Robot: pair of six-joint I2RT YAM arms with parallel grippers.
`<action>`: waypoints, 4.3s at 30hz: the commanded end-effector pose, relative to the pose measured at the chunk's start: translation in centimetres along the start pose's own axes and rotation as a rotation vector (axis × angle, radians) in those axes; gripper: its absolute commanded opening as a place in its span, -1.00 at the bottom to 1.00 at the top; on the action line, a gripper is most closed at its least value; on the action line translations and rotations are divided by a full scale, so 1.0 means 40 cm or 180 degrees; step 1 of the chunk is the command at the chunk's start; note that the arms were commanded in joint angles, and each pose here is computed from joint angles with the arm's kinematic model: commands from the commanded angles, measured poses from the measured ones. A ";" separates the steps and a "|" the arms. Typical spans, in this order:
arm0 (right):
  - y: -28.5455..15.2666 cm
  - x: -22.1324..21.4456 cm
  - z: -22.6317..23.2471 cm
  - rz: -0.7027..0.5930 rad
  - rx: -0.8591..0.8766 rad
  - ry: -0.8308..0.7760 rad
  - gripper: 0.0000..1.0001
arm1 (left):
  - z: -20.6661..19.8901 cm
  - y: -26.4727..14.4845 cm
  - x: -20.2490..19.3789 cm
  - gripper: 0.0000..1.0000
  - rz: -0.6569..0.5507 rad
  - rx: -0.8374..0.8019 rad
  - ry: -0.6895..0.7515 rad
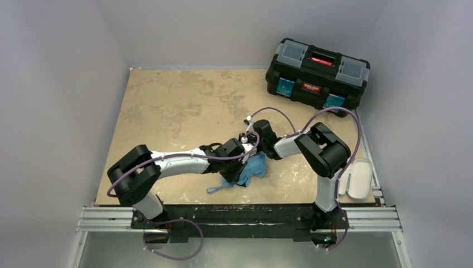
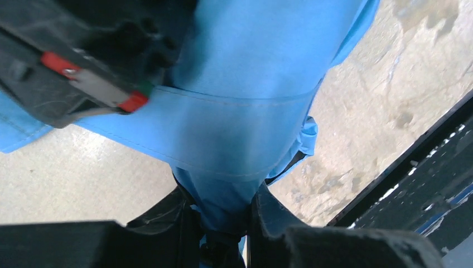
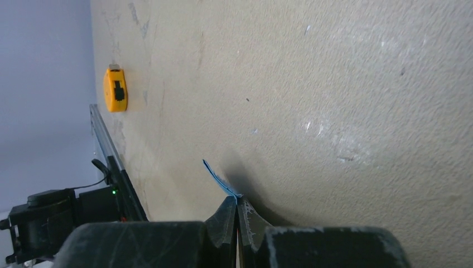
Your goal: Put away the umbrella
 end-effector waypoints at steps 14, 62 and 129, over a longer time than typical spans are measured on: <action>0.019 0.167 0.234 -0.0197 0.0142 -0.0418 -1.00 | 0.171 -0.186 -0.011 -1.00 0.0301 0.2944 -0.0097; 0.027 -0.010 -0.085 0.0088 -0.0352 0.0042 -1.00 | 0.050 -0.171 0.047 0.50 -0.0499 0.0407 -0.0869; -0.107 0.035 0.424 0.0362 0.0960 -0.0560 -1.00 | 0.030 -0.188 0.075 -1.00 -0.1301 0.0920 -0.0027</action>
Point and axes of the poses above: each gripper's point midway between its finger pads, its own y axis out along the fingers, its own z axis along the line the jaws close on, x = y × z, the point moved 2 cm from there along -y, back along the fingers, and after that the axes turned 15 degrees about y, right-handed, at the moved point
